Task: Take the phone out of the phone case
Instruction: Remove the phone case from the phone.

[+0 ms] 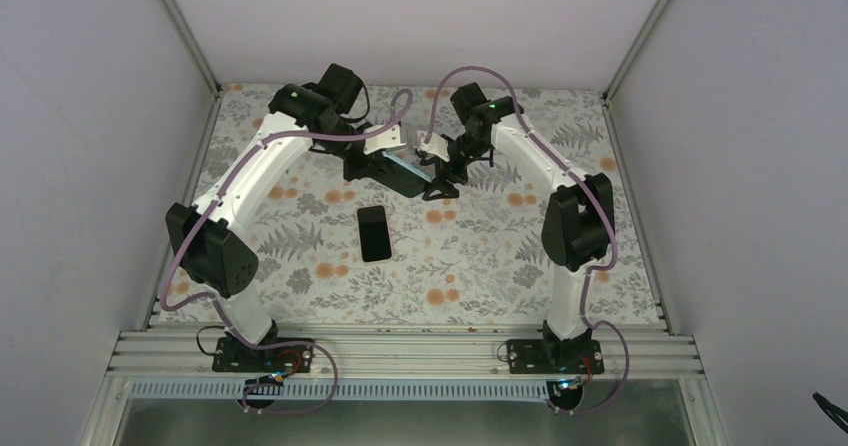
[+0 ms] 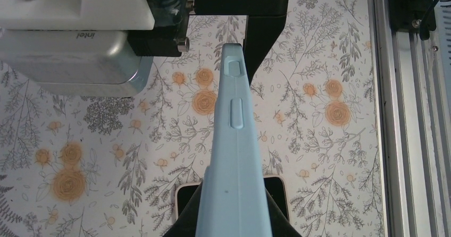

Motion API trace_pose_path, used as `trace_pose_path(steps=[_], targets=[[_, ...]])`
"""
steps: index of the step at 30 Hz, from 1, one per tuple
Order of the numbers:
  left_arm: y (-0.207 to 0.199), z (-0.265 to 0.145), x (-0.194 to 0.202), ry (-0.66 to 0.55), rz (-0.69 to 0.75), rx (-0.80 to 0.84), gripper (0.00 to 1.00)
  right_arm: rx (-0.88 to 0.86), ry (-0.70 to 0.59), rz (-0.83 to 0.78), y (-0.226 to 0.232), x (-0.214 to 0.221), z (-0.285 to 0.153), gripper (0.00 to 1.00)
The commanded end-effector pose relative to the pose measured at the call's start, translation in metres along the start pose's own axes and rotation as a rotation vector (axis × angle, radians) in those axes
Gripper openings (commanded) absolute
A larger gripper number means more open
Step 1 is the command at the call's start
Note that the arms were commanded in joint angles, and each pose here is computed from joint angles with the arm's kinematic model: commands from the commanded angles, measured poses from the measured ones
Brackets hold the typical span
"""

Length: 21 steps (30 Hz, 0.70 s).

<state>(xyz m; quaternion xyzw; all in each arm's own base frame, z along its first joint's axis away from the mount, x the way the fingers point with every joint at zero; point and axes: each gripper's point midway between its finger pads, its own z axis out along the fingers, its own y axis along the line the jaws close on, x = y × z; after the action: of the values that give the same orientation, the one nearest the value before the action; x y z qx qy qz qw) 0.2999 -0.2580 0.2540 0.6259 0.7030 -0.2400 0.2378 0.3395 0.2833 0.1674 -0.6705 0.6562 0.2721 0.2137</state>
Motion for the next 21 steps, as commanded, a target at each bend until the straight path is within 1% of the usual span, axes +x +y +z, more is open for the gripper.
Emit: trace_pose_path(steps=[1, 5, 11, 15, 21], targets=[[-0.006, -0.005, -0.011, -0.033, 0.024, 0.013, 0.02, 0.001, 0.008, 0.011, -0.008, 0.007, 0.001, 1.0], [-0.006, -0.001, -0.003, 0.0, 0.018, 0.006, 0.02, -0.016, 0.015, 0.012, -0.006, 0.008, -0.001, 1.0], [-0.009, 0.001, 0.005, 0.015, 0.015, 0.001, 0.02, -0.018, 0.01, 0.014, -0.009, 0.01, -0.005, 1.0], [-0.013, 0.002, 0.003, 0.003, 0.014, 0.016, 0.02, -0.012, 0.002, 0.016, -0.013, 0.006, -0.006, 1.0], [-0.017, -0.002, -0.001, -0.002, 0.026, 0.022, 0.02, 0.014, 0.035, 0.018, -0.022, 0.012, -0.003, 1.0]])
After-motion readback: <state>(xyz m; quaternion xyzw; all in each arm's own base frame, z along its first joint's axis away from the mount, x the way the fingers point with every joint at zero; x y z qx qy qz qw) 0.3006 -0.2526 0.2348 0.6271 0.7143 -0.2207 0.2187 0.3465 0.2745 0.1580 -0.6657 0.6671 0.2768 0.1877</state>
